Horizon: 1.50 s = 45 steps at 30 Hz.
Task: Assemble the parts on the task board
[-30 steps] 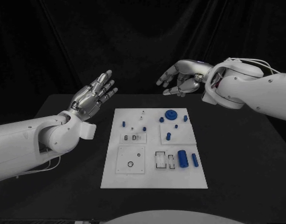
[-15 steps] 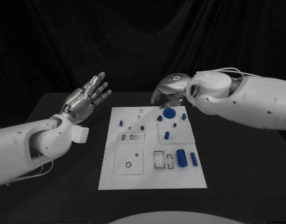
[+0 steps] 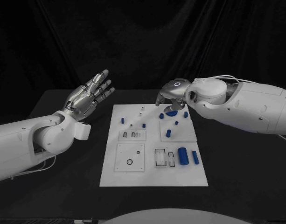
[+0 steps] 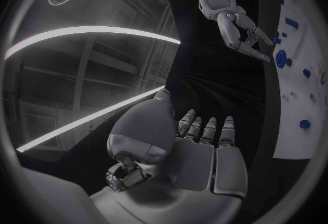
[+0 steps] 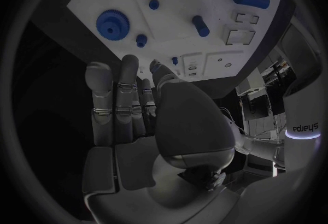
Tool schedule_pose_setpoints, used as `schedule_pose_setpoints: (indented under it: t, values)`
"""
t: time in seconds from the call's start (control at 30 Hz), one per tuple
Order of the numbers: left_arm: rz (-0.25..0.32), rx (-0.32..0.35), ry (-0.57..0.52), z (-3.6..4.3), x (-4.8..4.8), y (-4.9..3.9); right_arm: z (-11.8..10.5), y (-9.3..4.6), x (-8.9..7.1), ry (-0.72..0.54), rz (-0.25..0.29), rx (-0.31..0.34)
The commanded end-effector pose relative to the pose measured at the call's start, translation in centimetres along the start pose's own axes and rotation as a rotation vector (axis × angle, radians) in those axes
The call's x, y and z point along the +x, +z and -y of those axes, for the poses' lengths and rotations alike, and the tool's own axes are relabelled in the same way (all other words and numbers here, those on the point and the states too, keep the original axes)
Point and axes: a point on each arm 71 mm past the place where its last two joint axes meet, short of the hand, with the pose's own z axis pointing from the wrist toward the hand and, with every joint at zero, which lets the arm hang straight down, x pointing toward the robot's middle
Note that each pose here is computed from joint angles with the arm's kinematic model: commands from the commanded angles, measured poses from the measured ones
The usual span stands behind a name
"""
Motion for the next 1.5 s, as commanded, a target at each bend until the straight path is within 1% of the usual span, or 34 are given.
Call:
schedule_pose_setpoints:
  t: [0.03, 0.4, 0.57, 1.03, 1.27, 1.5]
  values:
    - [-0.03, 0.093, -0.014, 0.7, 0.28, 0.12, 0.2, 0.2, 0.5, -0.026, -0.002, 0.028]
    - [-0.037, 0.095, -0.021, 0.67, 0.48, 0.12, 0.2, 0.9, 2.1, -0.016, -0.029, 0.068]
    - [-0.042, 0.095, -0.027, 0.68, 0.67, 0.05, 0.5, 1.3, 2.8, -0.024, -0.03, 0.08]
    - [-0.054, 0.091, -0.037, 0.58, 0.99, 0.07, 0.7, 2.0, 3.8, -0.032, -0.008, 0.07]
    - [-0.05, 0.089, -0.034, 0.53, 0.79, 0.11, 0.6, 2.3, 4.1, -0.032, 0.008, 0.06]
    - [-0.048, 0.087, -0.032, 0.44, 0.63, 0.12, 0.3, 2.7, 4.4, -0.031, 0.013, 0.047]
